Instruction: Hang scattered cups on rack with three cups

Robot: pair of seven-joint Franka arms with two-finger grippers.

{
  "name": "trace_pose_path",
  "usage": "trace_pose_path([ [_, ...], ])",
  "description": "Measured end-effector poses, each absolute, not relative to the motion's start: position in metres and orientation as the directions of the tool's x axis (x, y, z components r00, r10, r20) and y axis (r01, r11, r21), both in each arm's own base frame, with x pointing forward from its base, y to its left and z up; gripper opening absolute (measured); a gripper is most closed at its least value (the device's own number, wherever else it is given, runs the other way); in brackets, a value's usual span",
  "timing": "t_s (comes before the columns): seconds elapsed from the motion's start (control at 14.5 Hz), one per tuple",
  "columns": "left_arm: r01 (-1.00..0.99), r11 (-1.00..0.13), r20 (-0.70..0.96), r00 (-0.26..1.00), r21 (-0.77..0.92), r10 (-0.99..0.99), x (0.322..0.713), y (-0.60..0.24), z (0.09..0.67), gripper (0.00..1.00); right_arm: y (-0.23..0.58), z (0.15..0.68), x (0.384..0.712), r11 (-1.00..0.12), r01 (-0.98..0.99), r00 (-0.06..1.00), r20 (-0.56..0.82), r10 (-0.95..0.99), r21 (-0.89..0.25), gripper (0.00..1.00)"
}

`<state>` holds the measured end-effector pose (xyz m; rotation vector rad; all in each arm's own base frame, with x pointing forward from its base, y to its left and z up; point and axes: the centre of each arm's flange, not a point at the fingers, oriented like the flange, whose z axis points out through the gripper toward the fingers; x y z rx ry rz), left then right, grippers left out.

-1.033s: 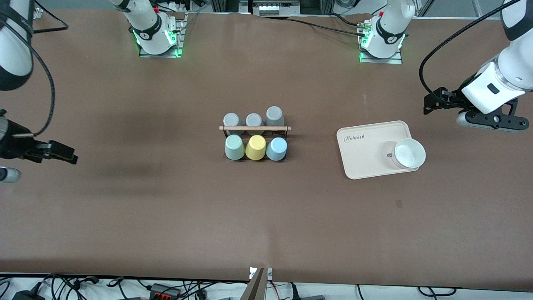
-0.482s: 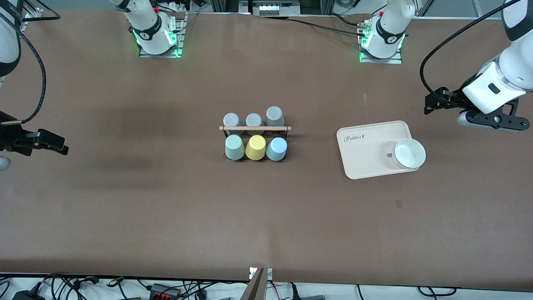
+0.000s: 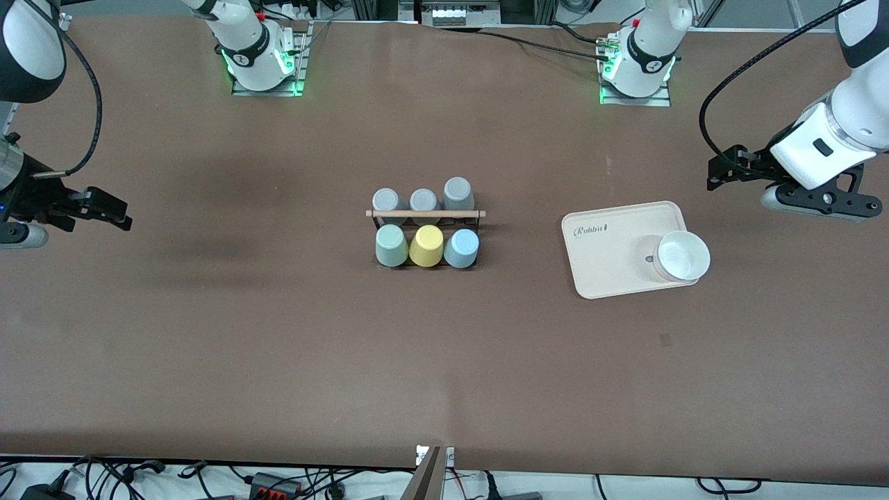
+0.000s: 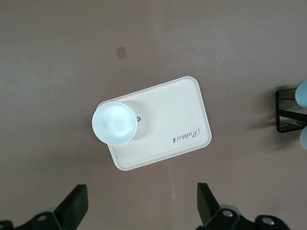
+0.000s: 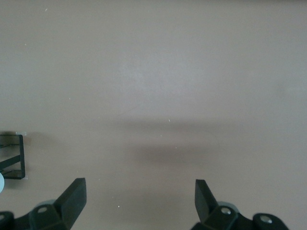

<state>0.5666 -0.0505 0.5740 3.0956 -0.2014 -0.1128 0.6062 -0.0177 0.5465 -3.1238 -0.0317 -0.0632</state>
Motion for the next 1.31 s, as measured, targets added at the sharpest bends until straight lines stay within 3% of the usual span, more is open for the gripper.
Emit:
trace_pose_path([
  [1.31, -0.129, -0.991, -0.07, 0.989, 0.042, -0.132, 0.567, -0.051, 0.574, 1.0, -0.02, 0.562, 0.59, -0.999, 0.032, 0.999, 0.028, 0.031, -0.013, 1.0],
])
